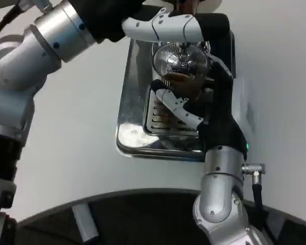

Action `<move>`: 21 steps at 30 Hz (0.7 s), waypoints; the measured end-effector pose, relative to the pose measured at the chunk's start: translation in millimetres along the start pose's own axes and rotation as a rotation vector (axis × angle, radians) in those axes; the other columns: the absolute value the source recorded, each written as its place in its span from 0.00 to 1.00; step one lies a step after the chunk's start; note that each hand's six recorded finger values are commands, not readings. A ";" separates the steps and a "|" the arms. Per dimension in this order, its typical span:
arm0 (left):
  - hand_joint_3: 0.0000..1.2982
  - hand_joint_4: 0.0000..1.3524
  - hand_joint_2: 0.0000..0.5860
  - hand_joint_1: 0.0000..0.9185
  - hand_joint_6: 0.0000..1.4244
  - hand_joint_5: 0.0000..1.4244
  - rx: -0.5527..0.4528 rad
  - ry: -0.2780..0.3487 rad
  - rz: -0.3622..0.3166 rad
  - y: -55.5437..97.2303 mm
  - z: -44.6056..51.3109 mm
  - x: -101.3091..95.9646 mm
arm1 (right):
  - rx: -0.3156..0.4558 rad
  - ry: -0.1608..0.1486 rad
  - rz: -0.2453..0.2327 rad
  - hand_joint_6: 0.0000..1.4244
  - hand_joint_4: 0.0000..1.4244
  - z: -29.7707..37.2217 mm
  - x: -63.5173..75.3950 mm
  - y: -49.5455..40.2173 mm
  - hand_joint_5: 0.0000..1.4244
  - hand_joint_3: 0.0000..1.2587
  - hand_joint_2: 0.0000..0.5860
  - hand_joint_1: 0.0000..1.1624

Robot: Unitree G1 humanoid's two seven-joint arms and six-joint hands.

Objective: Grasp the cup under the faucet to collect the drink, then remove the cup.

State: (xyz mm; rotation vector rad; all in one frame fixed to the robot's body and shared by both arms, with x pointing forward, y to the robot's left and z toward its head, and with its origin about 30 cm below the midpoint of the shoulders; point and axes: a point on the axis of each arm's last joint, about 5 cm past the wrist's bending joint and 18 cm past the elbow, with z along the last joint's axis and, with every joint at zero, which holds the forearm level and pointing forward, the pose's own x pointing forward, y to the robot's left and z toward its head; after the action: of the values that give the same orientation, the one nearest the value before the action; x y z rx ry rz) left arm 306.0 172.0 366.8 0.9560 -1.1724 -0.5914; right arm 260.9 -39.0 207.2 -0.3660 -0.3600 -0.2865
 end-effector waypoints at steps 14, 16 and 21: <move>0.10 0.07 0.20 0.00 0.21 0.11 -0.018 -0.006 0.030 1.5 6.3 -12.5 | 0.011 -0.005 -0.030 0.52 0.46 -1.9 -5.3 -3.7 0.51 0.45 0.47 0.64; 0.10 0.07 0.20 0.00 0.21 0.12 -0.022 -0.004 0.035 1.3 6.9 -14.3 | 0.013 -0.006 -0.032 0.54 0.47 -1.9 -6.0 -4.2 0.52 0.46 0.46 0.65; 0.10 0.07 0.20 0.00 0.22 0.12 -0.022 -0.006 0.065 5.1 10.6 -20.3 | 0.024 0.000 -0.038 0.57 0.49 -2.8 -9.6 -6.4 0.55 0.47 0.45 0.66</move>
State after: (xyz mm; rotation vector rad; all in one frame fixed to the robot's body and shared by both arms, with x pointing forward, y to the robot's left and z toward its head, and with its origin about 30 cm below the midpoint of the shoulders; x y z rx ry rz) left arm 289.3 187.7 362.0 0.8946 -1.1962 -0.5540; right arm 251.0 -43.8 202.9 -0.3361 -0.3706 -0.3190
